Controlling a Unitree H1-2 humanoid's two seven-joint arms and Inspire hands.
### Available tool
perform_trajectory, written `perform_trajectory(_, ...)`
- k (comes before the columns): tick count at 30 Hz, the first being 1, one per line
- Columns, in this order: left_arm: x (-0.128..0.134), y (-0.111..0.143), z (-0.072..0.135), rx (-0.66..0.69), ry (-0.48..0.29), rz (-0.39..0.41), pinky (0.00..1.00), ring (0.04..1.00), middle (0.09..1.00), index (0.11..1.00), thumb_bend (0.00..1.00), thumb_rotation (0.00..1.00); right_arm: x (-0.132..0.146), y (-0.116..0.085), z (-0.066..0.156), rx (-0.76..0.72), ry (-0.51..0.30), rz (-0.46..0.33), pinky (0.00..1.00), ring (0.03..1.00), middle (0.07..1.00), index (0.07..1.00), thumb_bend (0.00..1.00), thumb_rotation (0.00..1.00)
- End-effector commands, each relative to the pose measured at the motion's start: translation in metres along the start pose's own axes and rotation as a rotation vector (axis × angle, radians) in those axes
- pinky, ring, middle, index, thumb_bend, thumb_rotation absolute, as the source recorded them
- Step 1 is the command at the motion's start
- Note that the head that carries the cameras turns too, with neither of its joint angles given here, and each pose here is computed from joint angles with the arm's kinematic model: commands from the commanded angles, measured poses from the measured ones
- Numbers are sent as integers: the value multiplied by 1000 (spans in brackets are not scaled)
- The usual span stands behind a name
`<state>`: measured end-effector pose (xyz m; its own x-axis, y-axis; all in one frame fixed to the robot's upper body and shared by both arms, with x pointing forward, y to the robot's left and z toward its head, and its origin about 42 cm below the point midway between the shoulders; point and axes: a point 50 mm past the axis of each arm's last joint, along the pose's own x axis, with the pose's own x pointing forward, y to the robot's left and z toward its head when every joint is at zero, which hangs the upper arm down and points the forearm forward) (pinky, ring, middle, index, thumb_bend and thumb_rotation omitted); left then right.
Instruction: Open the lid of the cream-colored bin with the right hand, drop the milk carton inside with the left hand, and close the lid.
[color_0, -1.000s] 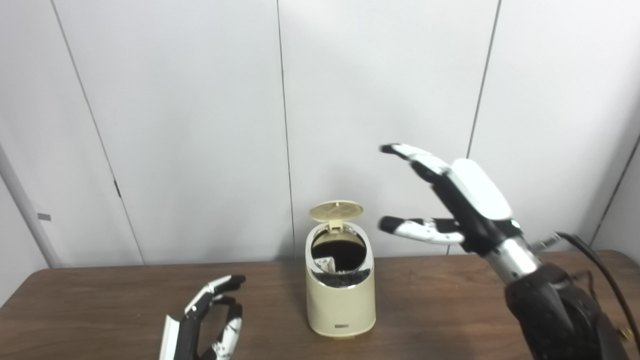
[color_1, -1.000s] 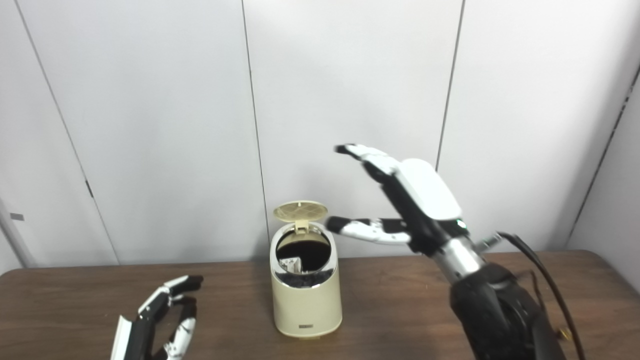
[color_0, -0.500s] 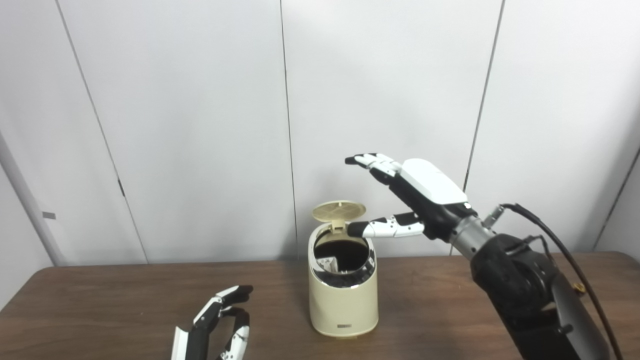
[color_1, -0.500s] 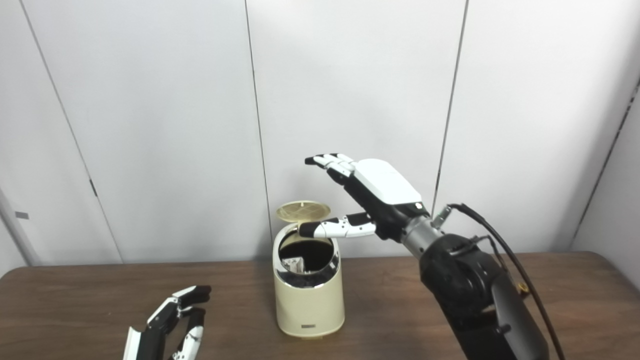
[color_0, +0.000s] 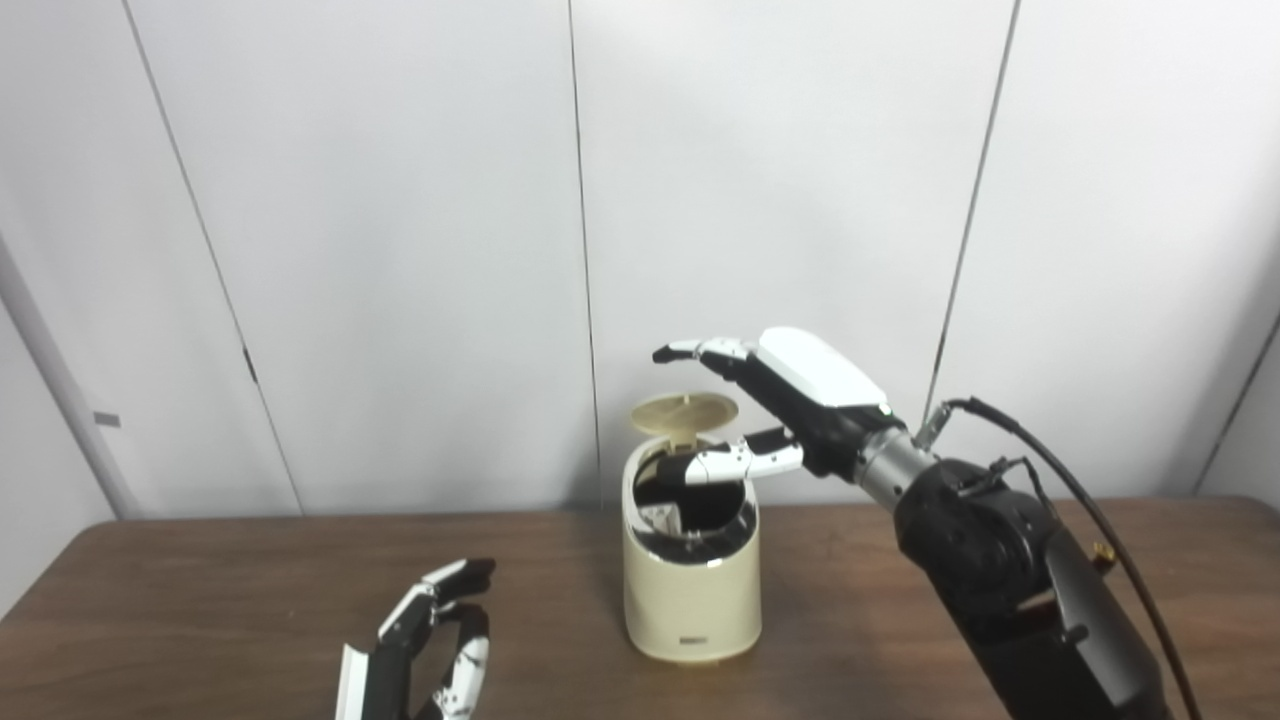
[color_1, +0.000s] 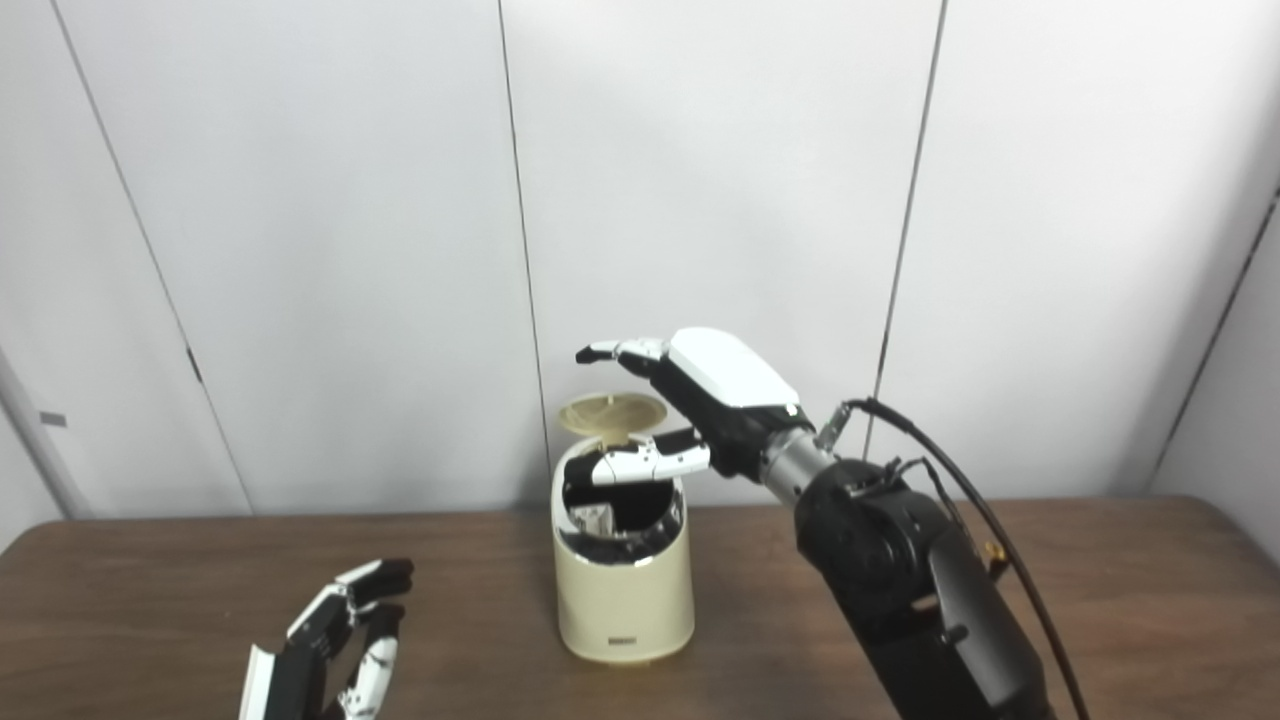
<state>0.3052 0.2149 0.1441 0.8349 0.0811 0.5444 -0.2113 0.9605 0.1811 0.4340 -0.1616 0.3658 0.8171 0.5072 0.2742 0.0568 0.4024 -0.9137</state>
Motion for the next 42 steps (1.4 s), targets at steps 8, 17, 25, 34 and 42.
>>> perform_trajectory(8, -4, 3, -4, -5, 11, 1, 645, 723, 742, 737, 208, 534, -5, -9, 11, -5, -26, -32, 749, 874, 860, 820, 739, 807)
perform_trajectory(17, 5, 8, -1, -13, -7, 19, 653, 738, 761, 741, 224, 510, -22, -3, 10, -10, -19, -42, 760, 872, 838, 798, 715, 786)
perform_trajectory(25, 12, 5, 6, -21, -35, 8, 636, 729, 755, 739, 210, 533, -38, 3, 2, 2, 23, -34, 740, 858, 833, 798, 721, 782)
perform_trajectory(34, 14, 1, 17, -32, -48, -1, 640, 731, 750, 733, 214, 513, -55, 10, -1, 16, 42, 23, 759, 874, 821, 797, 698, 750)
perform_trajectory(42, 15, -4, 23, -36, -21, 14, 634, 723, 742, 729, 215, 511, -61, 16, -3, -8, 55, 73, 741, 874, 816, 799, 686, 714)
